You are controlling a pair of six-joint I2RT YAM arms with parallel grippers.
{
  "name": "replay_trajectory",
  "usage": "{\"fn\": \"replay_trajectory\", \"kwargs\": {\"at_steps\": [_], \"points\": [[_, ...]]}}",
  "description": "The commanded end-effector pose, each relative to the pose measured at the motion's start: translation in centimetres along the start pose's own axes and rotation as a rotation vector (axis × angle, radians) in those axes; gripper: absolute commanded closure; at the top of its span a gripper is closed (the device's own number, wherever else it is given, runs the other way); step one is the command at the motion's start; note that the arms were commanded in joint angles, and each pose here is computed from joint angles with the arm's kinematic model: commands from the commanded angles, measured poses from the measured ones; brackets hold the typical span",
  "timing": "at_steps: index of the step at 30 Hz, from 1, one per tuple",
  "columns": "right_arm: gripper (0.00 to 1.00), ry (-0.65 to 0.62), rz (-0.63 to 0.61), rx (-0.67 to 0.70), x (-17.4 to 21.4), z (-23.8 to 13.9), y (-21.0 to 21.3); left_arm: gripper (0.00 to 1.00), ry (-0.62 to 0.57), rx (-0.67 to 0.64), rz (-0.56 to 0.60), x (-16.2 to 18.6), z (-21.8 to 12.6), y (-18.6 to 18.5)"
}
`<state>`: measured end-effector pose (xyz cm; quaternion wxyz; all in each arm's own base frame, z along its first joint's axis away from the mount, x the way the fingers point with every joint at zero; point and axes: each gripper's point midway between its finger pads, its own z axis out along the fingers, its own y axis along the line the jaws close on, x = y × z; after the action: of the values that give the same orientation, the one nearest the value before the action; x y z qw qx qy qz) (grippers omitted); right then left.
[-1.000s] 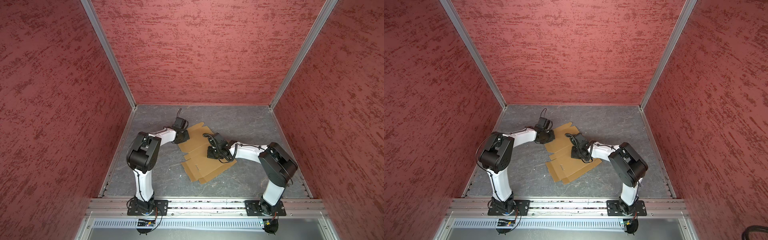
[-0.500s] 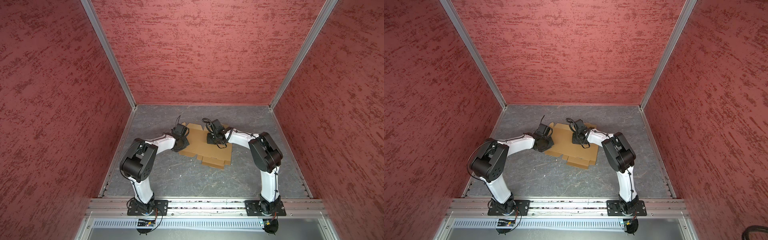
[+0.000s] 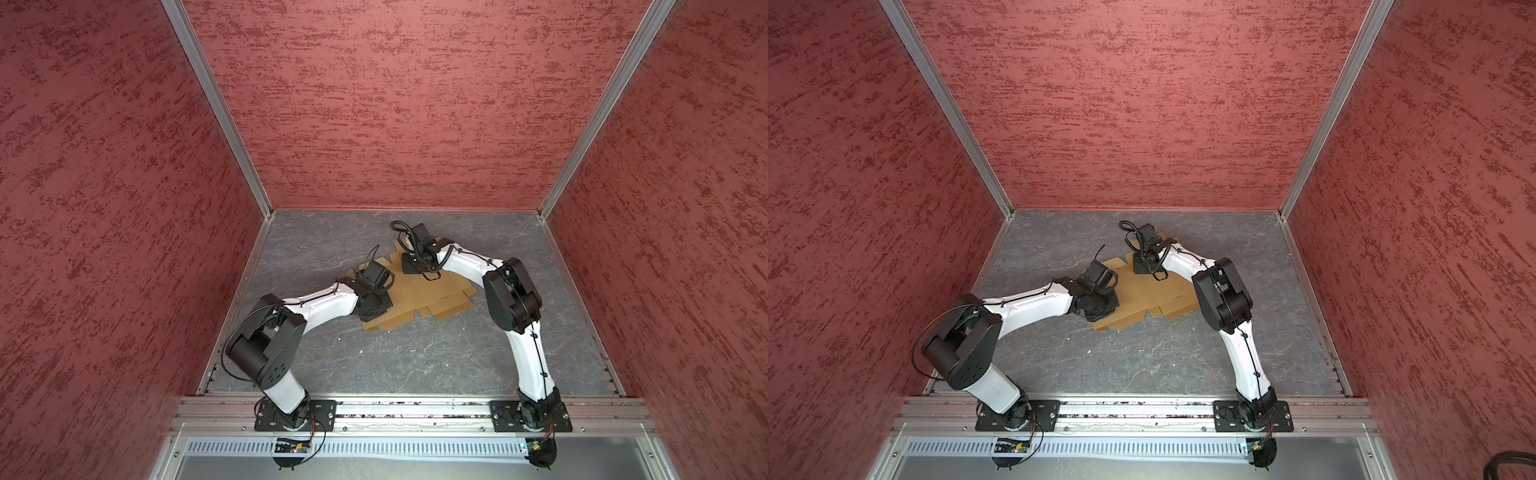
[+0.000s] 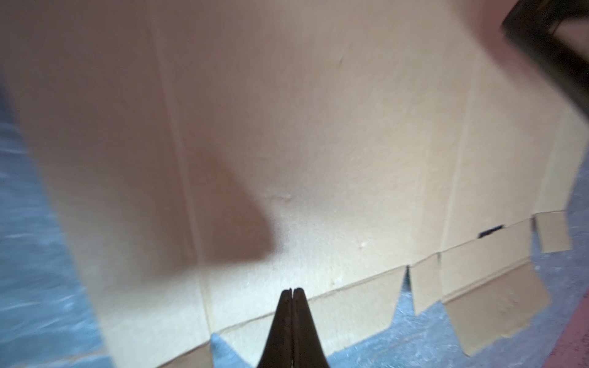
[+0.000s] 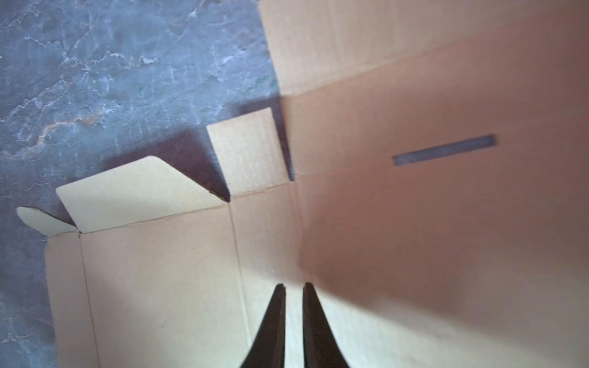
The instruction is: Fold the paper box
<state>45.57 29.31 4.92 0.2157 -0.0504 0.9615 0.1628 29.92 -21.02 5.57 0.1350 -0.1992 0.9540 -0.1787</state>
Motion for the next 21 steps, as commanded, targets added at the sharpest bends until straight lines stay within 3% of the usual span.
{"fn": "replay_trajectory", "kwargs": {"at_steps": [1,8,14,21], "points": [[0.85,-0.047,0.016,0.072,-0.2,-4.8,-2.2,1.00,-0.084,0.001,0.013,-3.7,-2.4,0.5],[0.84,-0.056,0.094,0.145,3.9,-8.2,-5.7,1.00,-0.113,-0.011,0.142,-8.0,-1.4,1.1],[0.84,-0.051,0.163,0.178,5.1,-7.5,-7.8,1.00,-0.076,-0.030,0.200,-8.1,0.8,1.6],[0.84,-0.015,0.202,0.195,6.0,-5.5,-9.5,1.00,-0.050,-0.080,0.173,-7.2,2.5,3.5]]}}
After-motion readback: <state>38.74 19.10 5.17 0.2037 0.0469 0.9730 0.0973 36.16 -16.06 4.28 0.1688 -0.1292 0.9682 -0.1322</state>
